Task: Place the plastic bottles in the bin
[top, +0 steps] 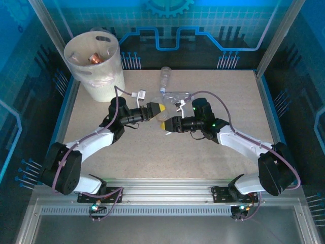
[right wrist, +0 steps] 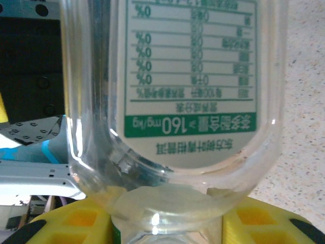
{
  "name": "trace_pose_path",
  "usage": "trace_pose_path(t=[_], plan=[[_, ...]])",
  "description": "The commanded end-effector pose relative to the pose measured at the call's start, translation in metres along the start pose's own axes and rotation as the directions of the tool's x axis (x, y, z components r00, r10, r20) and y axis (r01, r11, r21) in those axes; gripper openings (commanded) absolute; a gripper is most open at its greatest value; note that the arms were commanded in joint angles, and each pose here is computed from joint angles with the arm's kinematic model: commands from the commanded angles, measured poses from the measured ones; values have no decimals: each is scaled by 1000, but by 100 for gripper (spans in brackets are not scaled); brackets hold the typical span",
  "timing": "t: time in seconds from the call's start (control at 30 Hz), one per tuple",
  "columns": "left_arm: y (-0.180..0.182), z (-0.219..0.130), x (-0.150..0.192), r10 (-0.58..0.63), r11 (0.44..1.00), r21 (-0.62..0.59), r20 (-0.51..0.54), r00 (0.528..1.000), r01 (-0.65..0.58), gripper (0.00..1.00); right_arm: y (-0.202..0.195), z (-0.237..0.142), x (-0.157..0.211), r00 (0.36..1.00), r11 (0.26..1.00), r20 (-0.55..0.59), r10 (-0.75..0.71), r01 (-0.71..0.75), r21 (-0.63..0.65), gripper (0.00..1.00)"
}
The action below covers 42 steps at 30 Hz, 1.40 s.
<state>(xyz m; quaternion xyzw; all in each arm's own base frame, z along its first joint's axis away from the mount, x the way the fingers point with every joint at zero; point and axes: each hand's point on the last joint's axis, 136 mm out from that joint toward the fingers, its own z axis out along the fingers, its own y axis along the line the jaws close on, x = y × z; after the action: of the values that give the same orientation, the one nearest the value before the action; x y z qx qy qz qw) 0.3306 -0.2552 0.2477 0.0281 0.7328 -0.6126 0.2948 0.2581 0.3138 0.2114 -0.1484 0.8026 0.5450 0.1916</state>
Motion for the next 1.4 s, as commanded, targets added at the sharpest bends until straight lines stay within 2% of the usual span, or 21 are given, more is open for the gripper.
trace_pose_path(t=[0.0, 0.13, 0.27, 0.43, 0.57, 0.77, 0.83, 0.93, 1.1, 1.2, 1.27, 1.37], plan=[[-26, 5, -12, 69, 993, 92, 11, 998, -70, 84, 26, -3, -2, 1000, 996, -6, -24, 23, -84, 32], [-30, 5, -14, 74, 991, 109, 18, 997, -75, 65, 34, -4, -9, 999, 995, 0, -42, 41, -91, 33], [-25, 4, -16, 67, 995, 78, 34, 997, -70, 61, 38, -5, -13, 998, 994, 11, -57, 58, -94, 37], [-19, 4, -18, 59, 997, 42, 47, 997, -61, 58, 33, -8, -18, 996, 996, 35, -78, 79, -38, 58], [-11, 0, -23, 70, 997, -25, 84, 994, -68, 58, 26, -13, -20, 994, 996, 59, -88, 87, 26, 70], [5, -14, -30, 115, 975, -205, 128, 985, -87, 57, -1, -35, -31, 981, 968, 164, -104, 62, 242, 94], [12, -22, -35, 140, 949, -300, 137, 981, -93, 56, -10, -45, -35, 970, 948, 215, -117, 45, 314, 100], [16, -37, -49, 222, 884, -445, 129, 966, -143, 57, -22, -64, -40, 948, 910, 285, -138, 8, 414, 100], [-2, -66, -96, 416, 712, -658, 115, 902, -244, 57, -31, -93, -45, 918, 848, 346, -195, -20, 529, 100], [-20, -84, -133, 530, 606, -748, 127, 839, -270, 57, -35, -103, -42, 906, 831, 366, -214, -28, 555, 100], [-32, -94, -155, 579, 568, -778, 147, 802, -267, 57, -33, -108, -42, 900, 824, 371, -230, -23, 566, 100], [-45, -107, -186, 619, 547, -800, 190, 762, -245, 57, -31, -117, -42, 893, 808, 377, -247, -25, 589, 100]])
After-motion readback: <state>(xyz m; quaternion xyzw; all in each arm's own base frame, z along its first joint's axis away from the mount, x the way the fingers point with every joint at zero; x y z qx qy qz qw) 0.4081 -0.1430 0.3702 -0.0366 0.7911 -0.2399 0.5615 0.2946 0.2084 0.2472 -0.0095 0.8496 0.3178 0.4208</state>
